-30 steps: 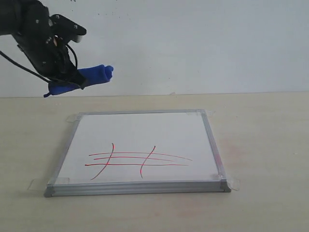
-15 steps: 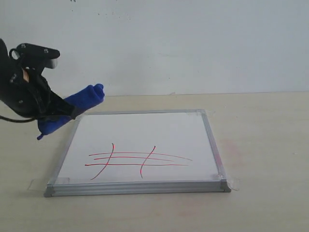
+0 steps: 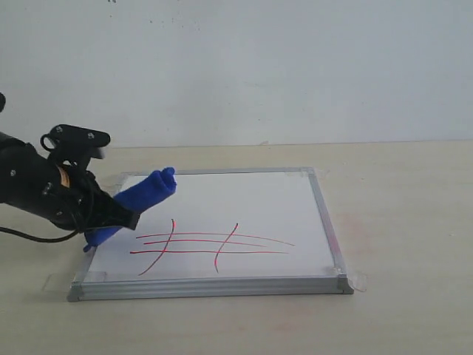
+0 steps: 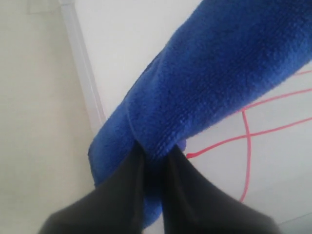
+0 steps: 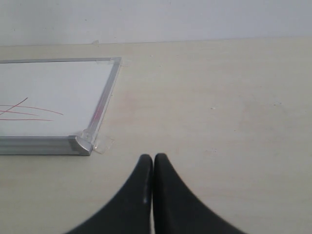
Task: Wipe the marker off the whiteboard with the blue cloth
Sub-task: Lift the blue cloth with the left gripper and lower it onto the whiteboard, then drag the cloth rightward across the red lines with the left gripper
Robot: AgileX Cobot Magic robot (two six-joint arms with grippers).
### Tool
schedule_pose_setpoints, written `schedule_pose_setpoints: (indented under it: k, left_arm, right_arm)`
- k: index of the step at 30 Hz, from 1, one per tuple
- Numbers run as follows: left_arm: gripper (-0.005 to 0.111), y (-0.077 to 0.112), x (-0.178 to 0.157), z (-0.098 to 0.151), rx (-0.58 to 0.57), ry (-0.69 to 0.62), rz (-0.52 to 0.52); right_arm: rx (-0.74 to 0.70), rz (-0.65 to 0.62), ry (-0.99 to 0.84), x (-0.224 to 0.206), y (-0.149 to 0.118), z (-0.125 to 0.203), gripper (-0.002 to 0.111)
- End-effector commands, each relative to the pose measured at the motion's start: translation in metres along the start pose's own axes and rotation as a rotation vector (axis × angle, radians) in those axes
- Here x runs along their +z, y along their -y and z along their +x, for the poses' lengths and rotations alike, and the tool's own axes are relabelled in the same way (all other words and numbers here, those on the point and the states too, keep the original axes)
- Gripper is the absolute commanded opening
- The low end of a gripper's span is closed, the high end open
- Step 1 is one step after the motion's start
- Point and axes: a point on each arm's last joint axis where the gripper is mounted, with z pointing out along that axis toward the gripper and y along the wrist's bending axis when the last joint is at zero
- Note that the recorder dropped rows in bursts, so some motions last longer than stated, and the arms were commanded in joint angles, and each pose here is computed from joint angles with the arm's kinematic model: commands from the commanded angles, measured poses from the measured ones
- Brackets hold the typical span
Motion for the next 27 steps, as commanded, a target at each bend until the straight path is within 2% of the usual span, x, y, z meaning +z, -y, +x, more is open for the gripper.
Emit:
schedule_pose_setpoints:
  k: [1,10,14,21,24,27]
  left_arm:
    - [0.004,0.006,0.018,0.009,0.048,-0.041,0.005]
    - [0.004,0.029,0.042,0.008,0.085,-0.050,0.047]
    - [0.004,0.039,0.052,0.001,0.039,-0.075,0.064]
    - [0.004,0.075,0.056,-0.011,0.102,-0.049,0.112]
    - [0.004,0.075,0.059,-0.016,0.133,-0.072,0.098]
    - [0.004,0.060,0.064,-0.015,0.200,-0.148,0.035]
  right_arm:
    - [-0.001,0.002,0.015,0.000,0.000,-0.001,0.000]
    - [-0.001,0.002,0.015,0.000,0.000,-0.001,0.000]
    - [-0.001,0.002,0.015,0.000,0.000,-0.001,0.000]
    - [-0.001,0.002,0.015,0.000,0.000,-0.001,0.000]
    - [-0.001,0.002,0.014,0.000,0.000,-0.001,0.000]
    - [-0.001,0.002,0.014,0.000,0.000,-0.001,0.000]
